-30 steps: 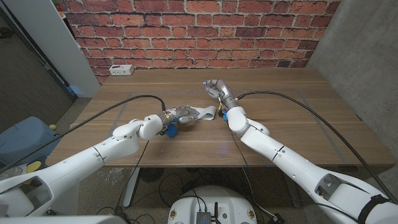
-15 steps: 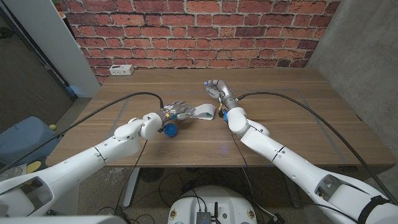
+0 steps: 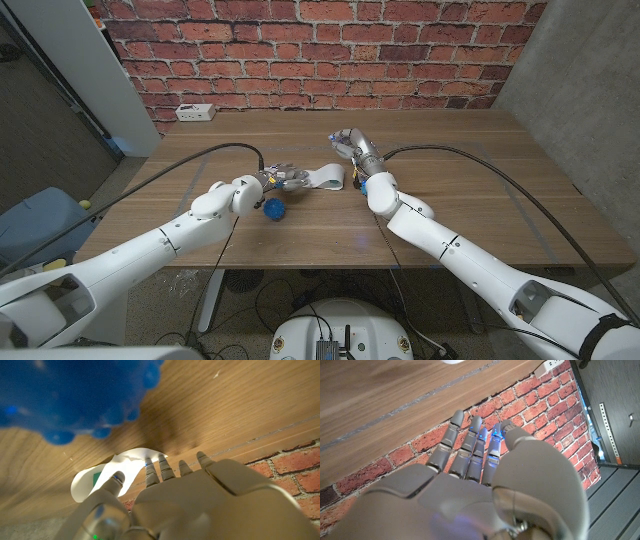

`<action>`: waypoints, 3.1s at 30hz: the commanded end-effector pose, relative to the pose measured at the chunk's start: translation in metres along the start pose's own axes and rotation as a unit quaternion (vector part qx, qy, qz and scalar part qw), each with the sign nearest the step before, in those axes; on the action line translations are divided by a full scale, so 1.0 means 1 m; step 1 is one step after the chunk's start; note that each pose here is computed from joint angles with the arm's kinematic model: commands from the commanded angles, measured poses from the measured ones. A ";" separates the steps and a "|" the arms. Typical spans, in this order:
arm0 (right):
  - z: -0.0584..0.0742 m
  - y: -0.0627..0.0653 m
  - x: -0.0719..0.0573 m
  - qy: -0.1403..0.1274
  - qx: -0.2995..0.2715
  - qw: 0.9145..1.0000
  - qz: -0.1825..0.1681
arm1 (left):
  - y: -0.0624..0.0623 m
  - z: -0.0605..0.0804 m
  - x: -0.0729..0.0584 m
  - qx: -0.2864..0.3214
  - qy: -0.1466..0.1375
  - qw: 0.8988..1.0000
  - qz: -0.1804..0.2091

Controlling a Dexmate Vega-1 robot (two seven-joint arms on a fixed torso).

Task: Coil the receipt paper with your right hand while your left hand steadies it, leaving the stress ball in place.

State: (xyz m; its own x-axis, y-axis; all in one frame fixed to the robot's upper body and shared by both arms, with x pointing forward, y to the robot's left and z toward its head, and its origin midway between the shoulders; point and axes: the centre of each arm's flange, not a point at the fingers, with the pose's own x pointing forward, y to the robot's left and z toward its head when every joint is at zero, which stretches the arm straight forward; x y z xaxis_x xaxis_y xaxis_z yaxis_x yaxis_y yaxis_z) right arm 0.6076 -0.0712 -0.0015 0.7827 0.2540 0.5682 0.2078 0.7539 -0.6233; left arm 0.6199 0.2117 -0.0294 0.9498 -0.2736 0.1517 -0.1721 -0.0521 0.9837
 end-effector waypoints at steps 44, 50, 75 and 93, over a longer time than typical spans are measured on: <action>0.013 0.015 0.012 0.094 -0.201 0.955 0.199 | 0.002 -0.073 -0.049 -0.347 0.030 0.886 0.308; 0.013 0.023 0.015 0.094 -0.215 0.950 0.207 | -0.002 -0.080 -0.053 -0.371 0.028 0.878 0.301; -0.006 0.044 0.010 0.121 -0.270 0.932 0.208 | 0.001 -0.076 -0.060 -0.357 0.010 0.884 0.301; -0.008 0.049 0.009 0.086 -0.297 0.938 0.156 | 0.000 -0.077 -0.063 -0.355 0.009 0.885 0.300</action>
State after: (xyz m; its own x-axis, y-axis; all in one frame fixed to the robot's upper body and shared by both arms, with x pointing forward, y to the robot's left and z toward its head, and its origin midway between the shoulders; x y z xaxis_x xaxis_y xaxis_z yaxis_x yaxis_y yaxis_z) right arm 0.6309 -0.0386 -0.0321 0.9602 0.2483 0.1275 0.0847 0.1758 -0.9808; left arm 0.5810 0.3022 -0.0306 0.7470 -0.0272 0.6643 -0.4480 0.7177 0.5331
